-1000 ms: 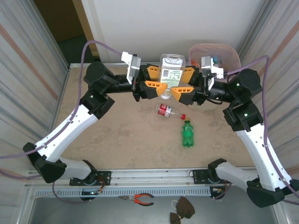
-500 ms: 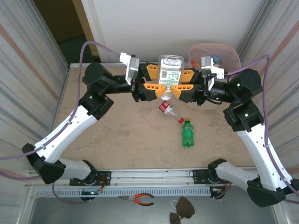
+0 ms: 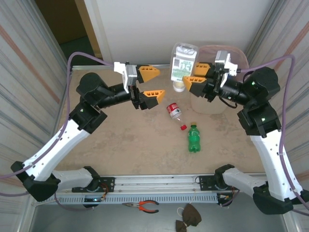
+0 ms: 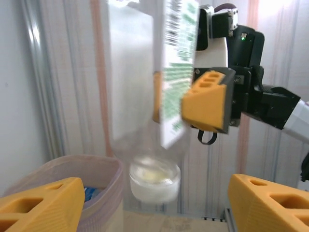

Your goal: Put the plastic bottles in the bin

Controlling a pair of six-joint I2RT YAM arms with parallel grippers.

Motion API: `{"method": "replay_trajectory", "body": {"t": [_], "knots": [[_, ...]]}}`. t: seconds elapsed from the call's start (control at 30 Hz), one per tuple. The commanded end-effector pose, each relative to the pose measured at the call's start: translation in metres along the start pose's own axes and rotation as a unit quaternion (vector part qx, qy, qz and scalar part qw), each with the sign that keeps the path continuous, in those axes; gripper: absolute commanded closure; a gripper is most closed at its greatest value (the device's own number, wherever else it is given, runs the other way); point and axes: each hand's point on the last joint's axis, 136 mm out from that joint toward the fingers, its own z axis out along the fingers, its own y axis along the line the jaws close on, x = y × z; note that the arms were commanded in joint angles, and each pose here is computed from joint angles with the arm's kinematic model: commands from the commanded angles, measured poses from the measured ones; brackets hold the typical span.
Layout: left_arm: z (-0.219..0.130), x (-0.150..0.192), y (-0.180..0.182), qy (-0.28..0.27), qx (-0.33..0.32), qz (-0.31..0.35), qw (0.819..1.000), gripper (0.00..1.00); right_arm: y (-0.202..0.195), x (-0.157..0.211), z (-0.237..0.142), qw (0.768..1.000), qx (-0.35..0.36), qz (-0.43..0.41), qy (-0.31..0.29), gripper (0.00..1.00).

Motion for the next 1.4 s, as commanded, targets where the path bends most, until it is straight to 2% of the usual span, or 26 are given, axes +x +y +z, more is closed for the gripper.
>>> {"method": "replay_trajectory", "body": {"t": [0.0,0.23,0.47,0.63,0.8,1.0,1.17,1.37], "knots": [[-0.011,0.011,0.012,0.018,-0.046,0.013,0.999,0.22,-0.043,0.001,-0.008,0.995,0.096,0.005,0.016,0.66],[-0.019,0.018,0.012,0.031,-0.061,0.011,0.998,0.22,-0.15,0.023,-0.035,0.959,0.259,0.104,0.048,0.68],[-0.02,0.028,0.014,0.046,-0.068,0.0,0.997,0.23,-0.232,0.072,-0.054,0.91,0.331,0.226,0.103,0.69],[-0.02,0.036,0.017,0.054,-0.074,-0.012,0.996,0.24,-0.274,0.105,-0.068,0.87,0.371,0.292,0.141,0.7],[-0.018,0.042,0.019,0.057,-0.073,-0.025,0.995,0.25,-0.298,0.145,-0.077,0.835,0.374,0.358,0.184,0.71],[-0.014,0.05,0.022,0.065,-0.074,-0.037,0.994,0.26,-0.308,0.197,-0.077,0.798,0.346,0.428,0.245,0.72],[-0.012,0.054,0.024,0.069,-0.075,-0.044,0.994,0.26,-0.308,0.228,-0.07,0.781,0.313,0.463,0.278,0.71],[-0.012,0.058,0.027,0.072,-0.08,-0.051,0.993,0.27,-0.304,0.259,-0.055,0.774,0.272,0.479,0.312,0.7]]}}
